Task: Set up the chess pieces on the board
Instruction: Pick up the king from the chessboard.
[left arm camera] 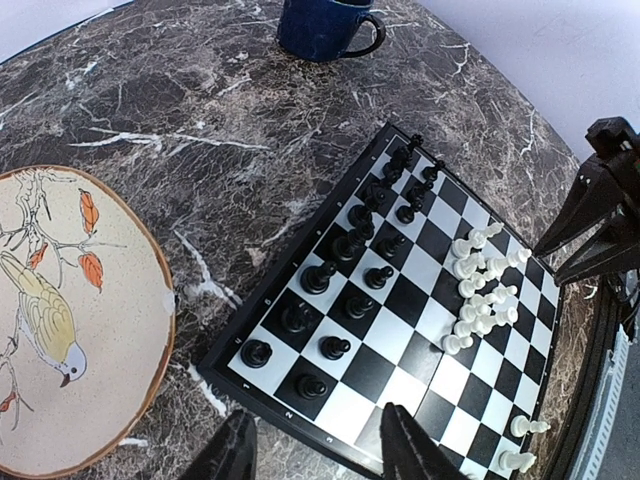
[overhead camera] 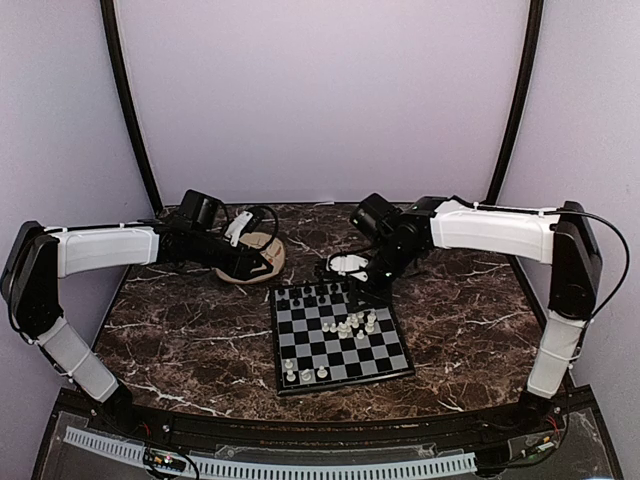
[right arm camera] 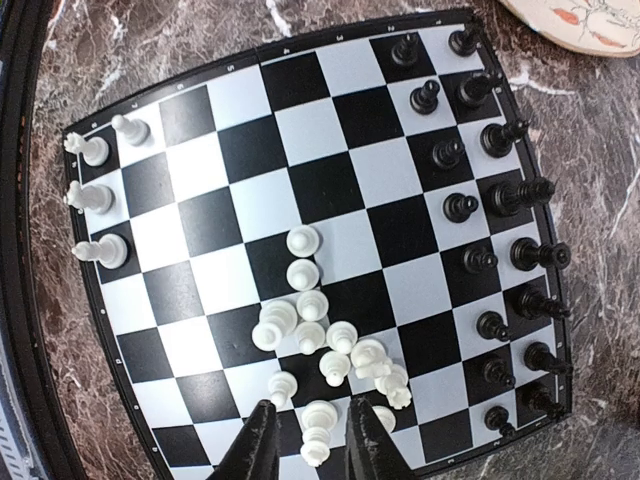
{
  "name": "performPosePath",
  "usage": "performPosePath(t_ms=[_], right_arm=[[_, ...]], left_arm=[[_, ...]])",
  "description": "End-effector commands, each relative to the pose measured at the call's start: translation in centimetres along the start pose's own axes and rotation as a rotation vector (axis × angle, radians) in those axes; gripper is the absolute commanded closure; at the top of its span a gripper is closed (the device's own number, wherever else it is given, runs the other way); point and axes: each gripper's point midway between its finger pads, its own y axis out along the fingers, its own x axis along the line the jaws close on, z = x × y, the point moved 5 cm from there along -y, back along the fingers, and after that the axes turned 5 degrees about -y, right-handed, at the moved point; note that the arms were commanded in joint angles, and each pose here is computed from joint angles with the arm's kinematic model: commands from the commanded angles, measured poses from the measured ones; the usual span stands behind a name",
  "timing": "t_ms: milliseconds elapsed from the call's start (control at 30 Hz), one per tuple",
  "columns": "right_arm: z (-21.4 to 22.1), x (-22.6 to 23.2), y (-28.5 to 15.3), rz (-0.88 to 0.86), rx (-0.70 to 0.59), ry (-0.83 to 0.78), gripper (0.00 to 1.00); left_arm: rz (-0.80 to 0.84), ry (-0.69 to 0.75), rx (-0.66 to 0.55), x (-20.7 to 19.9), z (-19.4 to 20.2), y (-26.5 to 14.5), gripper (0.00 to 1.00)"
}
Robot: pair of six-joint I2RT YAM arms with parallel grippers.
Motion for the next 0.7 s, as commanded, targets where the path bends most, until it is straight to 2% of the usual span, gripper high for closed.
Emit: performPosePath(t_ms=[0,167,400,667], right_arm=[[0.8,0.1,1.6,0.001,0.043,0.018,0.76],[0.9,0.0,2.9,-0.03,0.053,0.021,0.69],[0.6,0.6,3.8,-0.081,0.052,0.002,0.65],[-0.2,1.4,4.9,-0.096,0.06,-0.026,0.65]], left_arm=[[0.018,0.033,-0.042,-0.7,-0.8,-1.2,0.55],[0.001,0.038,-0.046,-0.6,-0.9,-1.4,0.55],[-0.007,0.039,-0.046,-0.5,-1.0,-1.5,0.55],[-0.014,0.035,-0.041,-0.4,-0.9,-1.4,0.55]])
